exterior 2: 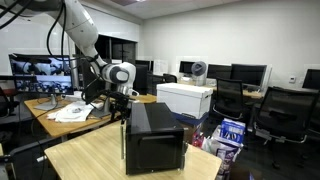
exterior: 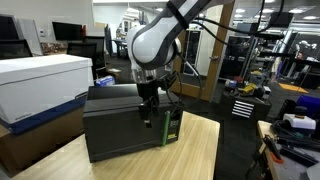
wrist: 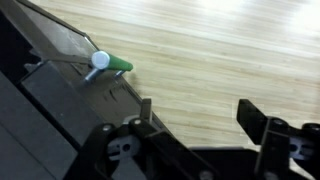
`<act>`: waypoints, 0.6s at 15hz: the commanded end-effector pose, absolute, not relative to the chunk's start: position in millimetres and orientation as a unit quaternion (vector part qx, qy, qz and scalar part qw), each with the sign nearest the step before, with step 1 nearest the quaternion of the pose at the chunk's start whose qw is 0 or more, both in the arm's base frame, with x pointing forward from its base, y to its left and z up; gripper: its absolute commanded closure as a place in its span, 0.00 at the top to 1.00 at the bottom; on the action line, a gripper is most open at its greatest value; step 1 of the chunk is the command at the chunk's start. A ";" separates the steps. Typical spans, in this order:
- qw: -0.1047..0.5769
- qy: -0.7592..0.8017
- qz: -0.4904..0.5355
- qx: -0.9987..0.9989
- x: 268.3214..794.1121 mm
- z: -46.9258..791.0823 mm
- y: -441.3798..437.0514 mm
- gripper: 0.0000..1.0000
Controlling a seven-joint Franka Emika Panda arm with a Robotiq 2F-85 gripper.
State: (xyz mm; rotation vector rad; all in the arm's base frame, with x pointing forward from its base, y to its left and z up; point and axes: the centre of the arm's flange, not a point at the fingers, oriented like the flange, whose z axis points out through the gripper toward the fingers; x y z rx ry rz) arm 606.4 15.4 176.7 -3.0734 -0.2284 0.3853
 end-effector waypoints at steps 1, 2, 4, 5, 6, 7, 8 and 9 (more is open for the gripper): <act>0.059 -0.002 0.090 -0.994 605.7 194.8 -9.7 1.00; 0.064 0.008 0.090 -0.994 604.3 198.8 -11.0 1.00; 0.060 0.015 0.079 -0.995 600.4 212.2 -13.4 1.00; 0.053 -0.002 0.078 -0.996 598.0 223.5 -16.0 1.00; 0.049 -0.004 0.075 -0.996 593.9 230.0 -14.8 1.00; 0.043 -0.008 0.068 -0.997 590.9 238.8 -15.7 1.00; 0.035 -0.017 0.073 -0.997 587.8 246.6 -15.1 1.00; 0.026 -0.022 0.069 -0.997 586.3 254.4 -16.5 1.00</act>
